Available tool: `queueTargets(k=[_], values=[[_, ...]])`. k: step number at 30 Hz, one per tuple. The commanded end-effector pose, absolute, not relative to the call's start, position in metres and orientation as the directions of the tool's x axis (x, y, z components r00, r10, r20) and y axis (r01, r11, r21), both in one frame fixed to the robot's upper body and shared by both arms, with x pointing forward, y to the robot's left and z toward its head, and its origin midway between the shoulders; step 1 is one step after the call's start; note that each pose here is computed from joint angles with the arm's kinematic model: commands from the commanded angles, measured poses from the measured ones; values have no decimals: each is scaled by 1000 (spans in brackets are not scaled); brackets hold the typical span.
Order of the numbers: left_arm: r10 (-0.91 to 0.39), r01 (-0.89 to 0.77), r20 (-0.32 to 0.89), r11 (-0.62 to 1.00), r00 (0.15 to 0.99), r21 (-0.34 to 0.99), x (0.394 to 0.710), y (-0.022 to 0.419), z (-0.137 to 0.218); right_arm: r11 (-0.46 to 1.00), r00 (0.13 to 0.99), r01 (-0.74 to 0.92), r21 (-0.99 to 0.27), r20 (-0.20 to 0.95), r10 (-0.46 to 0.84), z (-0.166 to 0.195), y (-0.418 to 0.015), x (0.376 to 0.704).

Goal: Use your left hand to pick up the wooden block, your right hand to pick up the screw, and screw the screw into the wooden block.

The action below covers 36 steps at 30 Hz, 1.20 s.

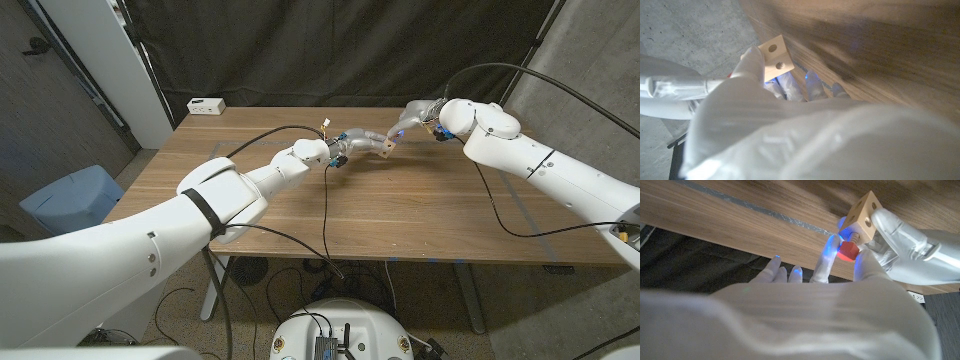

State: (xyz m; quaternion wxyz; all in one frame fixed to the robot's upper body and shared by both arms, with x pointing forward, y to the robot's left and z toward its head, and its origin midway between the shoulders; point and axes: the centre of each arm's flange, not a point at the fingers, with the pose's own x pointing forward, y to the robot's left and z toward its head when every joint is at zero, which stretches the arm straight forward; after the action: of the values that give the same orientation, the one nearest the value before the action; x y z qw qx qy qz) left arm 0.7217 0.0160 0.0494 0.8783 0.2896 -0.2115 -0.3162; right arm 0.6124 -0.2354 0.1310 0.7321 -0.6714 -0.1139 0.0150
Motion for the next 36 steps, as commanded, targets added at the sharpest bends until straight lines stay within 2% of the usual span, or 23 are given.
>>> queueTargets(k=[1, 36], values=[[-677, 433, 187, 633, 712, 642, 722, 17, 50, 84, 975, 146, -986, 158, 159, 130, -235, 613], [-684, 435, 199, 632, 702, 641, 721, 17, 47, 39, 986, 85, -996, 90, 142, 133, -239, 608]])
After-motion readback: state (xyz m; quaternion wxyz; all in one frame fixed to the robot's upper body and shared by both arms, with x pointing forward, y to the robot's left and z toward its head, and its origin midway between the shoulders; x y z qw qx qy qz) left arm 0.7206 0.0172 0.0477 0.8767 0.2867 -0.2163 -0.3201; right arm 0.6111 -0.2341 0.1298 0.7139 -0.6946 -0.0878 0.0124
